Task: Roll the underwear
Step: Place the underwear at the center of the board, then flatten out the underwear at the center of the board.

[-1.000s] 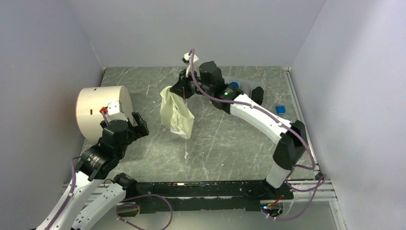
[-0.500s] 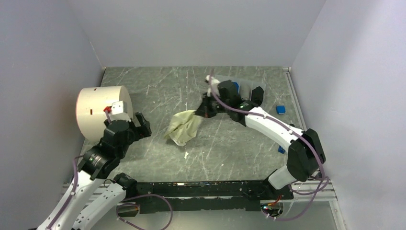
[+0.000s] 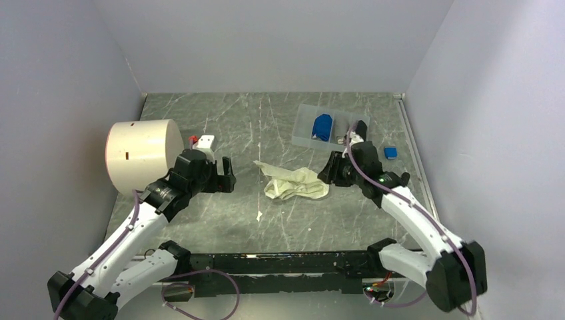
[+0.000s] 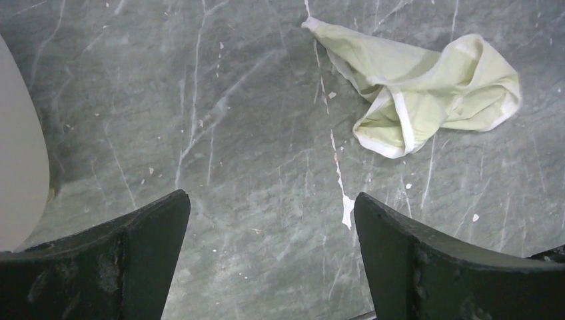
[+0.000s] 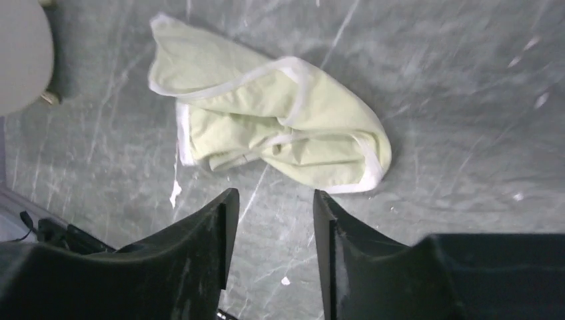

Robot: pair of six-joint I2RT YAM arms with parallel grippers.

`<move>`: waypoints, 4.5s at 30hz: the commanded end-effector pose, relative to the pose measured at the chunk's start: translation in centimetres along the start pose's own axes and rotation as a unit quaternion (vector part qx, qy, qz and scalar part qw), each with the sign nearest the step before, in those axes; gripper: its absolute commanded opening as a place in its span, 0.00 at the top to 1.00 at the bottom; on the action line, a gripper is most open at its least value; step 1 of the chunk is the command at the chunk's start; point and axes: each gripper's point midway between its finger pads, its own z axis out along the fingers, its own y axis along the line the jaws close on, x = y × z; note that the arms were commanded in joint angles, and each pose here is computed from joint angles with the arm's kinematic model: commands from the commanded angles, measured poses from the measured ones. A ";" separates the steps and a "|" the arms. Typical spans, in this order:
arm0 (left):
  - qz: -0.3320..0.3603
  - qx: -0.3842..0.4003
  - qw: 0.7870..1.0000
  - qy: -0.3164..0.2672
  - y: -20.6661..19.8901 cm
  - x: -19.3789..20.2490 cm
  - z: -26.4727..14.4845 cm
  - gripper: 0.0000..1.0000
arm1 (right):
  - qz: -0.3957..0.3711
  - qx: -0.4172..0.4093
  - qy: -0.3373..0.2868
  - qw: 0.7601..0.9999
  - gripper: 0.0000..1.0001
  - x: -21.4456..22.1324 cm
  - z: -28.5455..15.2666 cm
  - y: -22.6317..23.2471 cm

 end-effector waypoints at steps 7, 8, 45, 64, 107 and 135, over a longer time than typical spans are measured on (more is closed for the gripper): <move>-0.006 -0.036 0.999 -0.025 1.1 -1.4 -0.5 0.02 | -0.086 -0.098 -0.036 0.991 0.44 -5.8 1.8 6.4; -0.009 -0.044 0.999 -0.031 1.4 -1.6 -0.8 0.02 | -0.094 -0.073 -0.033 0.992 0.44 -6.4 2.9 6.5; -0.041 -0.090 0.988 -0.119 3.7 -4.0 -4.6 0.02 | -0.423 0.142 0.044 0.894 0.79 -3.3 20.4 14.7; -0.082 -0.126 0.978 -0.146 5.4 -4.0 -6.3 0.02 | -0.247 -0.205 -0.095 0.942 1.00 -5.1 -2.3 24.2; -0.004 0.102 0.991 0.087 -5.0 2.2 9.3 0.02 | 0.037 -0.006 0.039 0.999 0.67 1.0 5.8 -5.4; 0.129 0.048 0.965 0.222 -5.4 8.4 17.3 0.39 | 0.099 0.114 0.004 0.989 0.33 1.1 3.4 -9.4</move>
